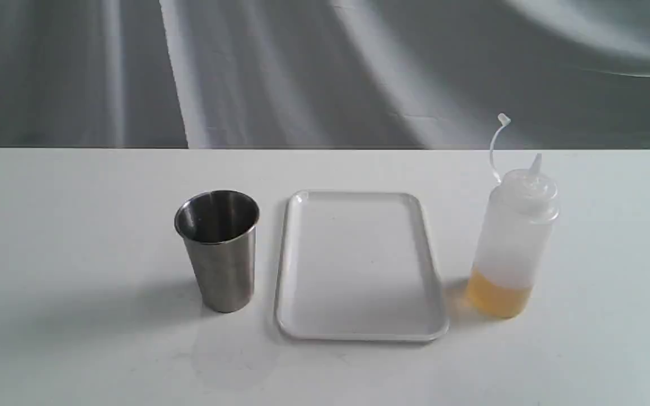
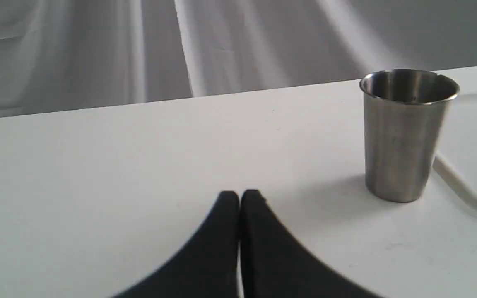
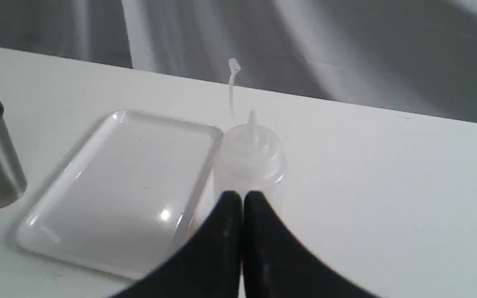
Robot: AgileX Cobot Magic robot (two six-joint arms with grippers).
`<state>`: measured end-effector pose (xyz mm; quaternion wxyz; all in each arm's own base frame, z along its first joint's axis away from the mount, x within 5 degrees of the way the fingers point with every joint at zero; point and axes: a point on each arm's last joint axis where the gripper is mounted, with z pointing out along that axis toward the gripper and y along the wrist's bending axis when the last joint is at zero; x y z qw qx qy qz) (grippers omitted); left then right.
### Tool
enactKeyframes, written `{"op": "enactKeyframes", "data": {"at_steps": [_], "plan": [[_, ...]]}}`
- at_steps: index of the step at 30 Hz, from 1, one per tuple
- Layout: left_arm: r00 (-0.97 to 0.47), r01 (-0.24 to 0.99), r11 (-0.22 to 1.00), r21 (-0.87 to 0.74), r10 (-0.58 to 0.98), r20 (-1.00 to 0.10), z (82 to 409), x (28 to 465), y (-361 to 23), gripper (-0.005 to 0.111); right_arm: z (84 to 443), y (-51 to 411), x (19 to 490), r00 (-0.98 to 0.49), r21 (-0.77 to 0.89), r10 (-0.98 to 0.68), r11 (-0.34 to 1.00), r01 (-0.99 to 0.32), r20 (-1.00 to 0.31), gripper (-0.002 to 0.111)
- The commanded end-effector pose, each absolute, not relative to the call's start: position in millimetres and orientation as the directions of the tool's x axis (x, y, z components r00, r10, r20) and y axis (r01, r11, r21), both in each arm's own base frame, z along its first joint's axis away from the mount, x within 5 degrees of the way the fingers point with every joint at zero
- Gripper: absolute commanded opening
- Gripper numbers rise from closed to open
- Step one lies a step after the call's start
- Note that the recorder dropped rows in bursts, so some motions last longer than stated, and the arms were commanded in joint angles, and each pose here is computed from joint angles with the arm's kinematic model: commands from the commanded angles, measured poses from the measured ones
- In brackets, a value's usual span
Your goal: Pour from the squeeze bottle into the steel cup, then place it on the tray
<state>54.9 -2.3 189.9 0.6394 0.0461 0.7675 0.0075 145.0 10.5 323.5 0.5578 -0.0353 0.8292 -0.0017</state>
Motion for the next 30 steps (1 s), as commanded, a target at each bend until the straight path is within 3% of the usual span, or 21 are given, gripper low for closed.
{"op": "enactKeyframes", "data": {"at_steps": [1,6,12,14,19,30], "plan": [[-0.173,0.066,0.996,0.065,0.075,-0.982,189,55,-3,0.000,322,17,156,-0.363,-0.067,-0.100,0.993,-0.101,-0.927,0.000],[-0.173,0.066,0.996,0.065,0.075,-0.982,189,55,-3,0.000,305,26,179,-0.426,-0.074,-0.128,0.987,-0.141,-0.896,0.000],[-0.173,0.066,0.996,0.067,0.078,-0.982,189,55,-3,0.000,273,38,199,-0.274,-0.056,-0.116,0.974,-0.218,-0.955,0.000],[-0.173,0.066,0.996,0.067,0.078,-0.982,189,55,-3,0.000,255,39,202,-0.297,-0.047,-0.115,0.973,-0.227,-0.948,0.000],[-0.173,0.066,0.996,0.067,0.078,-0.982,189,55,-3,0.000,208,34,207,-0.438,-0.035,-0.108,0.985,-0.171,-0.892,0.000],[-0.173,0.066,0.996,0.065,0.075,-0.982,189,55,-3,0.000,148,24,225,-0.501,-0.055,-0.058,0.998,-0.021,-0.863,0.000]]}}
